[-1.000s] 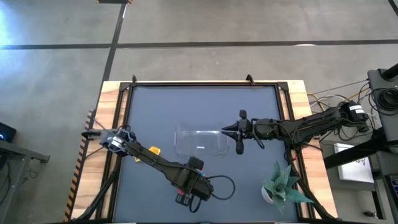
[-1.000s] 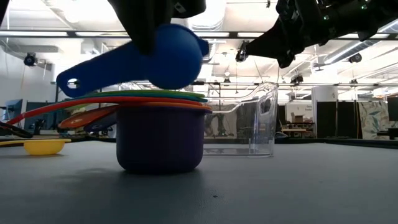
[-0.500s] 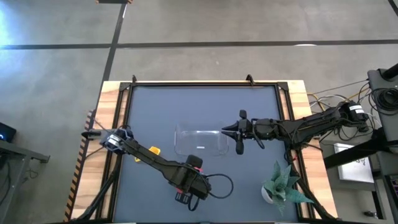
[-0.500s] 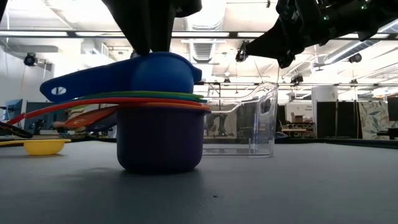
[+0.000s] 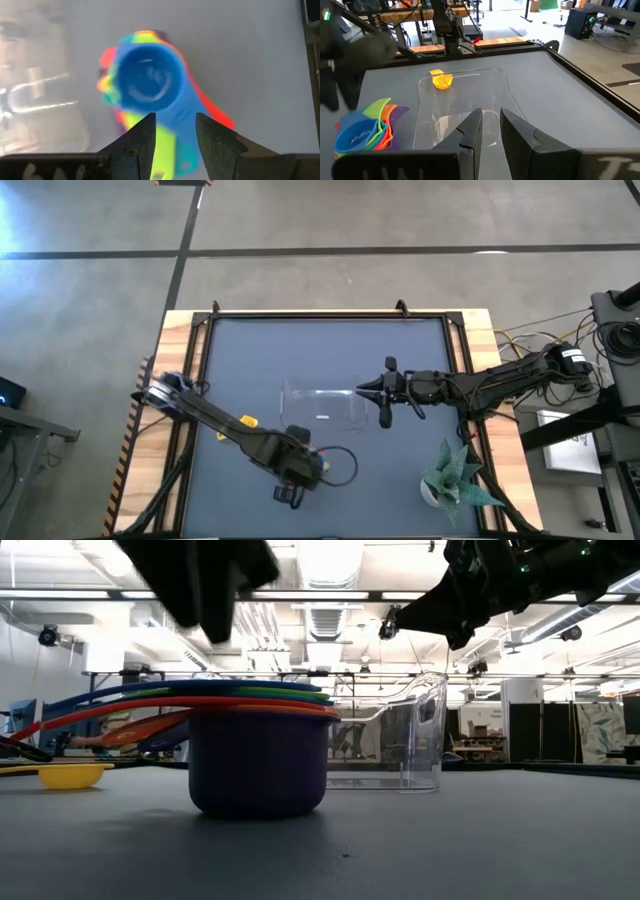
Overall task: Nest measuring cups in basket
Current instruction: Stack the yellow measuring cup on top of the blue measuring cup
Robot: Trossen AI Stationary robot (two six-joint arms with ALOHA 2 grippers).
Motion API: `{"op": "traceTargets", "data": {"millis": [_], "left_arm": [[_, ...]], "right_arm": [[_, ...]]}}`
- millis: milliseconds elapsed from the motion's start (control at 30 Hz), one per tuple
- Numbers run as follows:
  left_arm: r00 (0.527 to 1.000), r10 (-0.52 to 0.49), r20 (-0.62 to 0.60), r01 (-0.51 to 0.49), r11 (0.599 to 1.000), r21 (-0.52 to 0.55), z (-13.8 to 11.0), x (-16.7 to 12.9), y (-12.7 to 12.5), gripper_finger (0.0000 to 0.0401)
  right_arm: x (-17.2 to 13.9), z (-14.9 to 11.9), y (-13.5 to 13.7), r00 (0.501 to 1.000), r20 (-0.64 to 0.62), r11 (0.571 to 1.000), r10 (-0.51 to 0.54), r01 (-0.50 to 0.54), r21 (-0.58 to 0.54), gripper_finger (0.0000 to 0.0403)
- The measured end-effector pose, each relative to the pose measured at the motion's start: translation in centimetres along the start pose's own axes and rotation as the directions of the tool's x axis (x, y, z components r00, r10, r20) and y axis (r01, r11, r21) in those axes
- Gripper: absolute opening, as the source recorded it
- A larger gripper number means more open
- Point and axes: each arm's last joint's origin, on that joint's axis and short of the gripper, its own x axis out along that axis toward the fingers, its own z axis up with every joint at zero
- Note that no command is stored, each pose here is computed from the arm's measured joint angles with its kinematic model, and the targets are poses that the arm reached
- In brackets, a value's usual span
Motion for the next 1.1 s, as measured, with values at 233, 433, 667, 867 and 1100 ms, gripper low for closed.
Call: {"op": "traceTargets", "data": {"millis": [233,433,667,867,1100], "left_arm": [[0.974,0.132,0.184,-0.100,0.980,-0.174,-5.6,-6.7,2.5,0.0121],[0.953,0.125,0.276,-0.014,0.929,-0.371,-12.4,-7.0,4.8,0.0121],[0.975,0.132,0.178,-0.019,0.851,-0.525,-18.8,-3.8,6.3,0.0121],[0.994,0.087,0.060,-0.036,0.815,-0.579,-22.2,-1.0,6.7,0.0121],[0.997,0.060,-0.044,-0.074,0.814,-0.576,-24.0,0.9,6.9,0.0132]], "right_arm": [[0.0,0.0,0.0,1.000,0.002,1.000,0.000,0.000,0.001,0.0057],[0.0,0.0,0.0,1.000,0.005,1.000,0.000,0.000,0.000,0.0057],[0.0,0.0,0.0,1.000,0.006,1.000,-0.008,0.008,-0.001,0.0057],[0.0,0.1,0.0,1.000,0.007,1.000,-0.009,0.009,0.000,0.0057],[0.0,0.0,0.0,1.000,0.007,1.000,-0.010,0.010,-0.002,0.0057]]}}
